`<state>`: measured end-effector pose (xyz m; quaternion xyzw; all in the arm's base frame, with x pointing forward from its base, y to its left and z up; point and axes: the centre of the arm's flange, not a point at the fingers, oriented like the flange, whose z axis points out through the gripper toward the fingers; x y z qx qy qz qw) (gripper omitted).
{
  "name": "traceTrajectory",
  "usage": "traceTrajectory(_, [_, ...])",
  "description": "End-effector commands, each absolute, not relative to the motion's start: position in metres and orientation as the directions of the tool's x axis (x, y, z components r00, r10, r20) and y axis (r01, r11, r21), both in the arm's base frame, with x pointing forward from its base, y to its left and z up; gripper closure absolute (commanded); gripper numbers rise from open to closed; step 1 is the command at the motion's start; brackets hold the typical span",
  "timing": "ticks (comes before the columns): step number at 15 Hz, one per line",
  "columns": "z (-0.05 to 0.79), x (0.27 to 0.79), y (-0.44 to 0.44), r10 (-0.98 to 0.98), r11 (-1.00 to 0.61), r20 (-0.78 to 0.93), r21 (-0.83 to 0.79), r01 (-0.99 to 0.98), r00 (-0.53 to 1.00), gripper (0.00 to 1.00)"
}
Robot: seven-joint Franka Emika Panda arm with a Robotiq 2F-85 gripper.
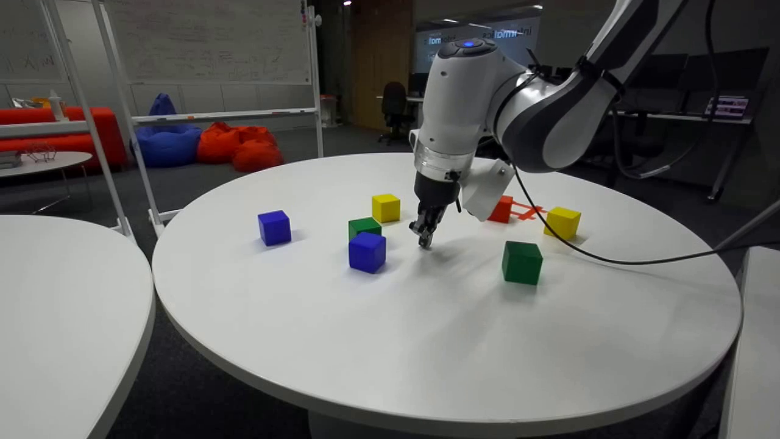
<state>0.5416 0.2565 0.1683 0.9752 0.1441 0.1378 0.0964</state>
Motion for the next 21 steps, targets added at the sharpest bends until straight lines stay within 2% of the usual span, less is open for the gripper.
traceTrajectory(1, [0.168, 0.541, 0.258, 0.308, -0.939, 0.241, 0.230, 0.254, 0.920, 0.99])
traceTrajectory(6, [0.176, 0.538, 0.259, 0.283, -0.951, 0.263, 0.204, 0.234, 0.922, 1.00])
traceTrajectory(13, [0.242, 0.504, 0.280, 0.271, -0.957, 0.373, 0.207, 0.205, 0.887, 1.00])
traceTrajectory(15, [0.230, 0.525, 0.292, 0.279, -0.955, 0.356, 0.200, 0.219, 0.892, 0.99])
traceTrajectory(21, [0.234, 0.529, 0.295, 0.264, -0.956, 0.365, 0.221, 0.193, 0.893, 1.00])
